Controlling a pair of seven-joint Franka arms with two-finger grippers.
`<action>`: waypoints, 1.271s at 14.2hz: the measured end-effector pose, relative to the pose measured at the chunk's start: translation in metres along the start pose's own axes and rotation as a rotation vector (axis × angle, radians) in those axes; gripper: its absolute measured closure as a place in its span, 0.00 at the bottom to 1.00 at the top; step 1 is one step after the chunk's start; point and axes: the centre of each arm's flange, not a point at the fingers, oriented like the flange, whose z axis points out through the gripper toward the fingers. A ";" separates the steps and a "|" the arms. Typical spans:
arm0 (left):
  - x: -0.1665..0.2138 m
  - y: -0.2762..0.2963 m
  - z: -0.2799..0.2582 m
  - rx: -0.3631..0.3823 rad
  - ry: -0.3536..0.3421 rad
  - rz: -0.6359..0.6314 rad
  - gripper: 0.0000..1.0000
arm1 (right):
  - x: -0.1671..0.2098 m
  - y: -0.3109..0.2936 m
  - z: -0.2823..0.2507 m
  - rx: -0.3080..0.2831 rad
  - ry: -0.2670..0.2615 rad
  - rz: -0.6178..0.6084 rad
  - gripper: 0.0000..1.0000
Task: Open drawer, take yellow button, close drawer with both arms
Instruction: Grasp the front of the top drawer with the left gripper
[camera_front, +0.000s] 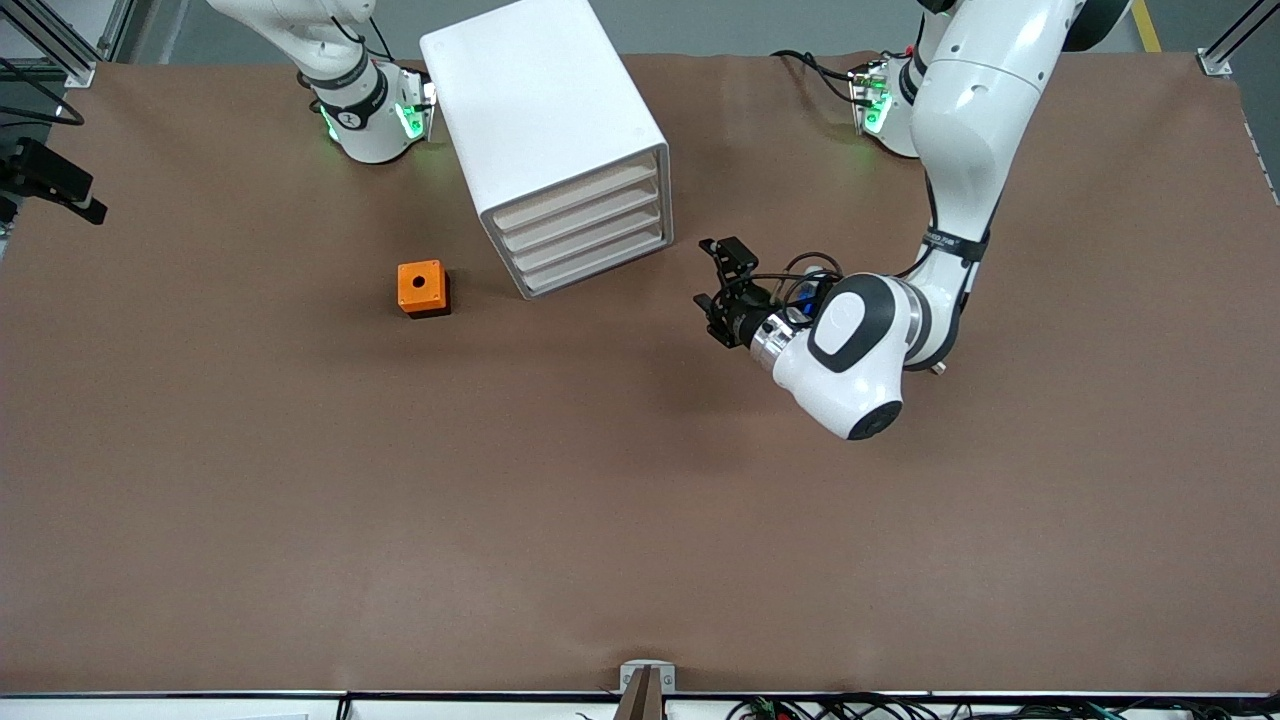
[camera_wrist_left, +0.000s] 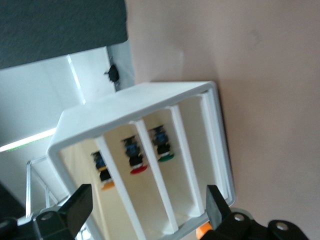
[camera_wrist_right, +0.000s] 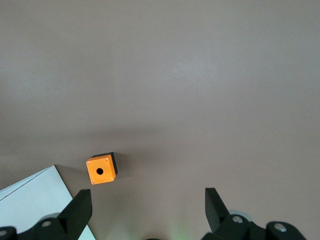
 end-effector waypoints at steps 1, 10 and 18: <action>-0.003 -0.001 0.004 0.021 -0.013 -0.026 0.00 | 0.000 0.001 0.000 0.000 0.000 0.001 0.00; -0.019 0.006 0.056 0.195 -0.037 -0.167 0.19 | 0.000 0.001 0.000 0.000 -0.002 0.002 0.00; -0.036 -0.009 0.115 0.241 0.046 -0.164 0.40 | 0.001 0.001 -0.004 -0.001 0.015 0.001 0.00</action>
